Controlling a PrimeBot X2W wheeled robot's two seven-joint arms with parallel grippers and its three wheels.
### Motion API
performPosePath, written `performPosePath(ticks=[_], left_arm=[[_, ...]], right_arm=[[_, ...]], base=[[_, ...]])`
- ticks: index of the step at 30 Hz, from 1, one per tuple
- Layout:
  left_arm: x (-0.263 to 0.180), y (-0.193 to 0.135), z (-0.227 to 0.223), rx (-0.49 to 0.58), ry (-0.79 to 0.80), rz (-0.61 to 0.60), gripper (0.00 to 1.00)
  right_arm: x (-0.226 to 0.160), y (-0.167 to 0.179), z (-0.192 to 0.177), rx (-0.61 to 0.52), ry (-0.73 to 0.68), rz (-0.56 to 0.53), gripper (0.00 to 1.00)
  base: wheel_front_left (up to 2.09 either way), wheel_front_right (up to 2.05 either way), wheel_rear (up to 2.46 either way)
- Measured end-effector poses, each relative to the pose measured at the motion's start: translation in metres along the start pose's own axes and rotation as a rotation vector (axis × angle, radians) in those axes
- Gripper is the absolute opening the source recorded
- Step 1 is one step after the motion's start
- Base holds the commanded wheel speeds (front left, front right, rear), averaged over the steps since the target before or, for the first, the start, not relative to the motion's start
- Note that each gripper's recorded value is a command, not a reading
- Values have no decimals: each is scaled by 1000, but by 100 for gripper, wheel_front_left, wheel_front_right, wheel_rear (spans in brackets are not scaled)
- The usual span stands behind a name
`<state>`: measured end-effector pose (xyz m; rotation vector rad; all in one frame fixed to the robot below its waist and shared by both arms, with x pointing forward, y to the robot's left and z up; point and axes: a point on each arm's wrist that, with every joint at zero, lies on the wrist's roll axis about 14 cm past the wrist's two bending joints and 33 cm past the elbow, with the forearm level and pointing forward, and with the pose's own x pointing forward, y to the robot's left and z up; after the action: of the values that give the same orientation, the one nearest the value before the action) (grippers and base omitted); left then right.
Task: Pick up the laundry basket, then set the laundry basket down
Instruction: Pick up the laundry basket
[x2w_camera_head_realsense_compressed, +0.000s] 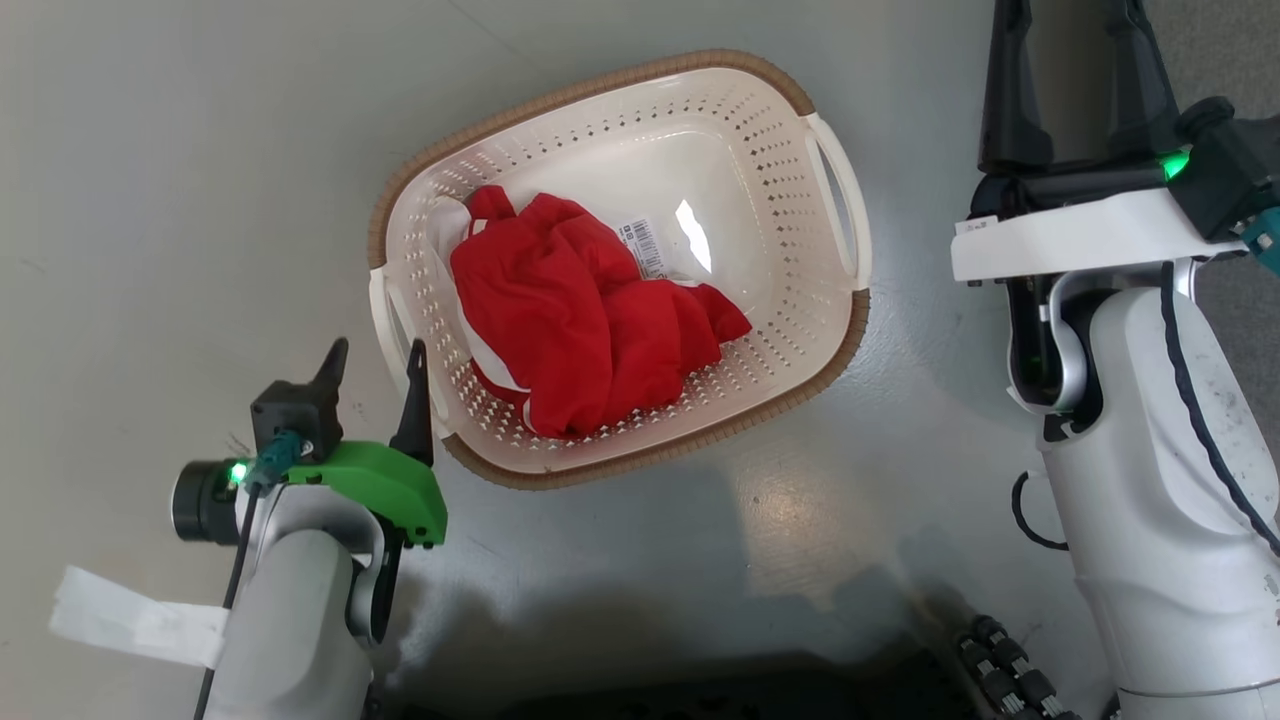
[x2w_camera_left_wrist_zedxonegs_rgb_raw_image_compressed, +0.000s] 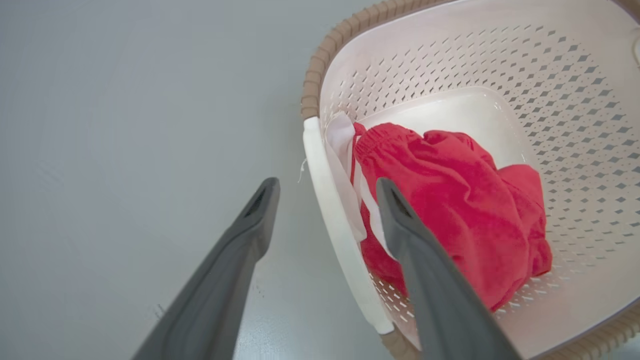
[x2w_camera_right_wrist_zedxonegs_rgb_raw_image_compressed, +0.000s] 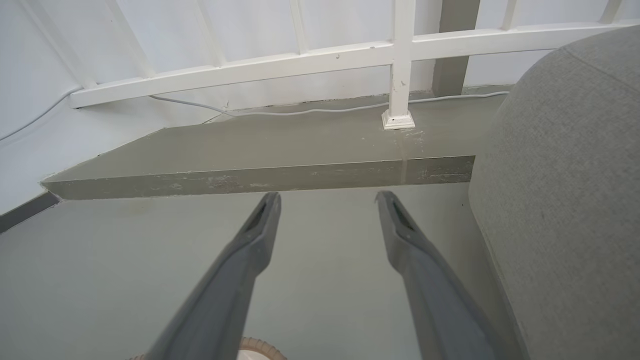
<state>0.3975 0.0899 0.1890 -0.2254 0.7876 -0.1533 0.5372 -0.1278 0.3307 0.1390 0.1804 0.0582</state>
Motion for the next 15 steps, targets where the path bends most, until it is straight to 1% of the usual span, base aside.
performPosePath(ticks=[4,11,12,13,15], left_arm=[[1,-1,-14,6,47,-3,100],[10,-3,-18,9,70,-11,100],[11,-3,-19,9,74,-12,96],[12,-3,-19,11,76,-13,80],[15,-4,-20,13,79,-16,54]], right_arm=[[0,-1,-2,4,4,-2,100],[-1,-6,-5,-2,13,-12,100],[-1,-7,-5,-3,14,-14,100],[-2,-7,-6,-4,15,-15,100],[-2,-8,-6,-6,17,-18,100]], base=[[0,0,0],[0,0,0],[0,0,0],[0,0,0],[0,0,0]])
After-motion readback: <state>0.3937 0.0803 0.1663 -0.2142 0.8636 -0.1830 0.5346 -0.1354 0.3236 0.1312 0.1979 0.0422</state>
